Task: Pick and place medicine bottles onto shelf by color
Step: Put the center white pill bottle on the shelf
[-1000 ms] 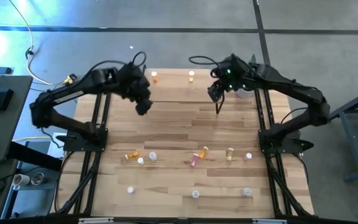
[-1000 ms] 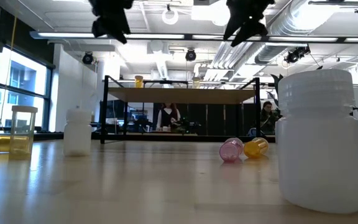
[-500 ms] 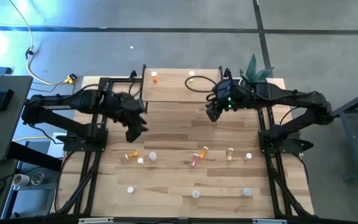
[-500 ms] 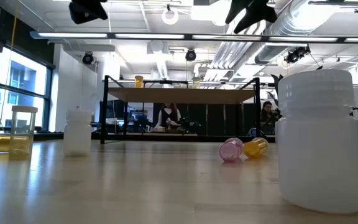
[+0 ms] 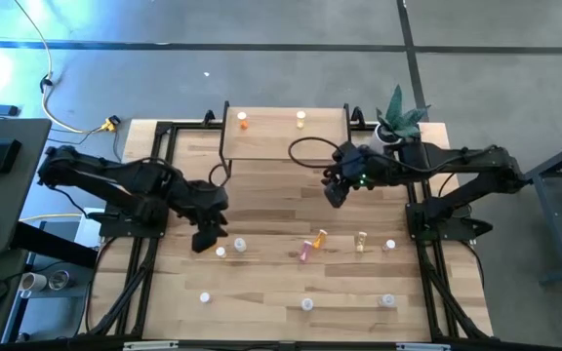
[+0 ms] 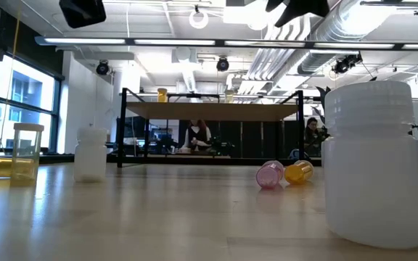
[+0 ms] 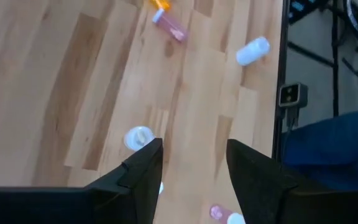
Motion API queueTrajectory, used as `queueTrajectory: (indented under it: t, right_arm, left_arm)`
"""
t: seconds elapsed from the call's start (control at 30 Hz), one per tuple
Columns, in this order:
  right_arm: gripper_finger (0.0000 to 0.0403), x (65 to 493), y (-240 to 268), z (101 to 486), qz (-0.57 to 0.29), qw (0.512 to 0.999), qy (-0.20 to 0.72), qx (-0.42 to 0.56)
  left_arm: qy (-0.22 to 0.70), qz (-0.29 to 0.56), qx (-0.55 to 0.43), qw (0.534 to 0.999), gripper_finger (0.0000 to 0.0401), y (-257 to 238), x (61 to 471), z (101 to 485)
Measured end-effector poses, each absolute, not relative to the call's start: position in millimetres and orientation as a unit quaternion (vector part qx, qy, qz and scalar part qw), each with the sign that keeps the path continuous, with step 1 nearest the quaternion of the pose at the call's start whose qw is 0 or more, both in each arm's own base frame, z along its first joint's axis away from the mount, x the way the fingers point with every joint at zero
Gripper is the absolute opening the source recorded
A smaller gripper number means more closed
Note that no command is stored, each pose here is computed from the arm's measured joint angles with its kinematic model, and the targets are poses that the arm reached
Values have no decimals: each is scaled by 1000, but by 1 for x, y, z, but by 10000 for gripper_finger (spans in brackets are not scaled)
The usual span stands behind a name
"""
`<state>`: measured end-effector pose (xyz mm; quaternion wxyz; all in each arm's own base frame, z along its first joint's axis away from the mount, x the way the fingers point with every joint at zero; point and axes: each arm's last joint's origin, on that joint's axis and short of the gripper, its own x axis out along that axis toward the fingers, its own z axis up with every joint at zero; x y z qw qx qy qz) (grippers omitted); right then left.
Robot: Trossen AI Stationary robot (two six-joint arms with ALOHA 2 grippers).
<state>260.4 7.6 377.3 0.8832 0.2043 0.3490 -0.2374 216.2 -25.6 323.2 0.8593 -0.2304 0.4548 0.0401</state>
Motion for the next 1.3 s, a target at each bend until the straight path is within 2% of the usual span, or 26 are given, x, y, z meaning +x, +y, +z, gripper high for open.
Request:
queueTrajectory:
  t: [0.3,0.67,0.97,1.3]
  right_arm:
    - [197,259,18,377,-234,882,349,215]
    - [197,261,75,364,-157,884,387,211]
    - [197,275,116,340,-69,850,460,249]
    - [197,293,157,309,36,857,495,136]
  left_arm:
    - [504,16,-171,846,225,-37,236,301]
    - [527,-9,-147,837,227,-53,242,292]
    - [528,-17,-152,836,227,-61,238,293]
    - [529,-16,-151,835,227,-62,238,293]
